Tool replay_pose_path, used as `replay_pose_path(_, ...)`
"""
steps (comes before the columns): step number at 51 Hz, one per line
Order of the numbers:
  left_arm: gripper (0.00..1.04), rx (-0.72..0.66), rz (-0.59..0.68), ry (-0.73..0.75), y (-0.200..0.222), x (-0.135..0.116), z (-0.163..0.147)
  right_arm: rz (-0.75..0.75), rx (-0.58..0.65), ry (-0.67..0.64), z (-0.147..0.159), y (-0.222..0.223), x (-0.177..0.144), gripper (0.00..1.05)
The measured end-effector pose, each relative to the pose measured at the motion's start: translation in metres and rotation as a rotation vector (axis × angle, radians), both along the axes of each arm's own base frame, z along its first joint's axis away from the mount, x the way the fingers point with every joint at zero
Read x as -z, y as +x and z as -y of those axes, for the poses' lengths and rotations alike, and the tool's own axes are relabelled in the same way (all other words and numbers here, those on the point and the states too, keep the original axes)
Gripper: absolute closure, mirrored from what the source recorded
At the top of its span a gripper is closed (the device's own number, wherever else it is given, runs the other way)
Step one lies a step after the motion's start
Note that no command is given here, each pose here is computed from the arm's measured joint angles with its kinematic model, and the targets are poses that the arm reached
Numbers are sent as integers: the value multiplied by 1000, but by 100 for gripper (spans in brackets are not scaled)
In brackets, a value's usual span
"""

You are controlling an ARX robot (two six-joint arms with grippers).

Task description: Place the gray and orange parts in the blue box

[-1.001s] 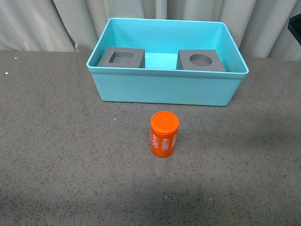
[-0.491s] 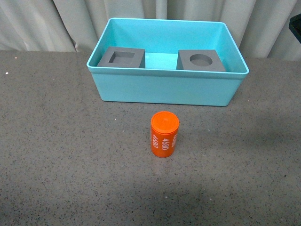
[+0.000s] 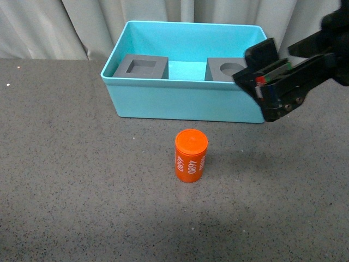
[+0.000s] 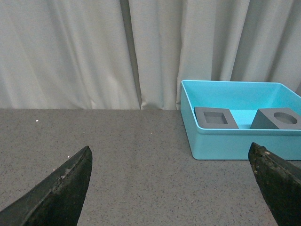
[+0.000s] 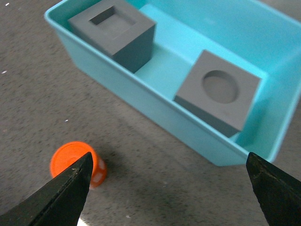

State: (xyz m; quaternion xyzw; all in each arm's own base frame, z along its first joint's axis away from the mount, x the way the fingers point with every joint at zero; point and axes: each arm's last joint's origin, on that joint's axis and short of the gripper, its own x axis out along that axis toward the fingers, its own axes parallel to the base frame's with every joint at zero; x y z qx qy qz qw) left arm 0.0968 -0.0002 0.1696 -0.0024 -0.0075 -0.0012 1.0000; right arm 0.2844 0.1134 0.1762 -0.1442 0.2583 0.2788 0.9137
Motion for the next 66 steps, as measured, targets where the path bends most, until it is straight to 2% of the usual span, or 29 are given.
replay_pose_path(8,7,0,0,0,0,0,0,-183,-113,-80,-28,15,11,10)
replay_pose_path(20,7,0,0,0,0,0,0,-280,-211,-163,-55,21,30,10)
replay_pose_path(34,7,0,0,0,0,0,0,-369,-250,-223,-77,28,57,10)
replay_pose_path(45,7,0,0,0,0,0,0,-427,-235,-256,-92,37,76,10)
replay_pose_path(51,7,0,0,0,0,0,0,-459,-232,-260,-96,38,84,24)
replay_pose_path(61,7,0,0,0,0,0,0,-492,-200,-282,-101,44,91,57)
replay_pose_path(66,7,0,0,0,0,0,0,-492,-194,-281,-100,46,90,59)
